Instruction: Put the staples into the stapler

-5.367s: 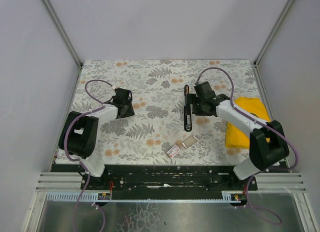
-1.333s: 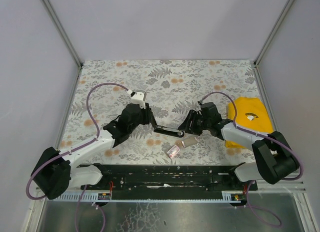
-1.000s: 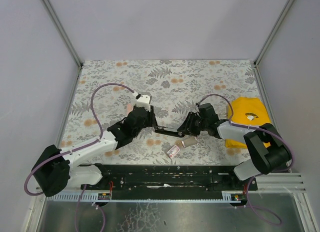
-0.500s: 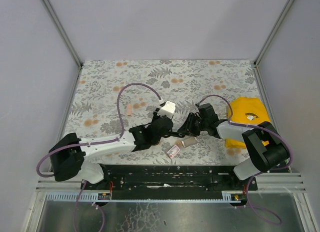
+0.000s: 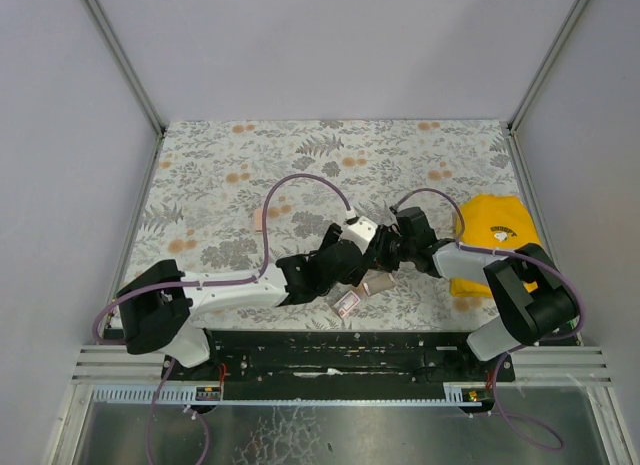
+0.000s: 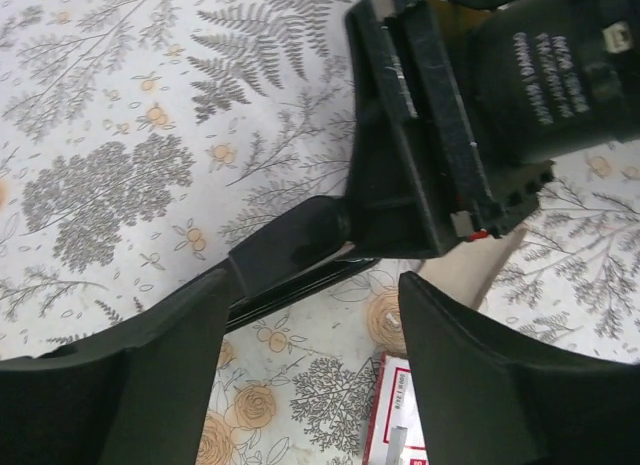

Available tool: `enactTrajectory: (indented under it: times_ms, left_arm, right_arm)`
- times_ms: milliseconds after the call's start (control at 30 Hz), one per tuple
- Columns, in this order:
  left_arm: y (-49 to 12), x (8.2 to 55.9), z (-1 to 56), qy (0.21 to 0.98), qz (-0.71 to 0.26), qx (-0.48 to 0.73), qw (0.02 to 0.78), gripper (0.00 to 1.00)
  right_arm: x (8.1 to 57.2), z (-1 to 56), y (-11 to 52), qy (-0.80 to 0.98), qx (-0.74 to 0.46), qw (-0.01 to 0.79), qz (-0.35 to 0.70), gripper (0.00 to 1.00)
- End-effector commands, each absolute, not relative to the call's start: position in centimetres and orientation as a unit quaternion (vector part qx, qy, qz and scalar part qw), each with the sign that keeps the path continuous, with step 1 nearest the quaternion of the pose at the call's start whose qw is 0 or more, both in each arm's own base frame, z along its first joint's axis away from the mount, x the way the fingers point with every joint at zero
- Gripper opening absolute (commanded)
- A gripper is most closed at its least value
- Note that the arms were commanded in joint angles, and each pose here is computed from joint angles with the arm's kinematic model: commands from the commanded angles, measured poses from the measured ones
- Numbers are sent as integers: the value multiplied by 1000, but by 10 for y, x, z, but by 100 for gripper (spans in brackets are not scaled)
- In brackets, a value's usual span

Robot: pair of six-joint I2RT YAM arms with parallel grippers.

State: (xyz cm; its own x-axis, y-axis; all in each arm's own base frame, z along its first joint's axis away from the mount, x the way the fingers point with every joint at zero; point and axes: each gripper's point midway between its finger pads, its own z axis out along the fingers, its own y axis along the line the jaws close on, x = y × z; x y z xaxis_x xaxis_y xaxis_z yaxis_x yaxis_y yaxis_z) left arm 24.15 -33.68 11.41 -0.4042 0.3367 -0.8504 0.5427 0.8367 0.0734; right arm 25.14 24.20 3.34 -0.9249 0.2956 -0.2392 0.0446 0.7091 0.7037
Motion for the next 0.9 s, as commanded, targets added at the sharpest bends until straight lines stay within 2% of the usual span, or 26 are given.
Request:
enactTrajectory:
  times_ms: [0, 233, 433, 533, 867]
  left_arm:
    - [-358, 234, 122, 802, -152, 320, 480, 70]
    - [-337, 253, 119, 788, -226, 350, 452, 76]
    - [-312, 276, 116, 788, -272, 348, 428, 77]
    - [-305, 280, 104, 795, -278, 360, 402, 77]
    - [-307, 278, 61, 813, -285, 383, 334, 77]
  right_arm:
    - [261, 38, 236, 914, 76, 195, 349, 36]
    - [267, 52, 211, 919, 45, 206, 333, 44]
    - [266, 73, 189, 921, -4, 215, 325, 62]
    - [265, 82, 179, 923, -15, 219, 317, 68]
    - [259, 111, 174, 905, -18, 233, 356, 76]
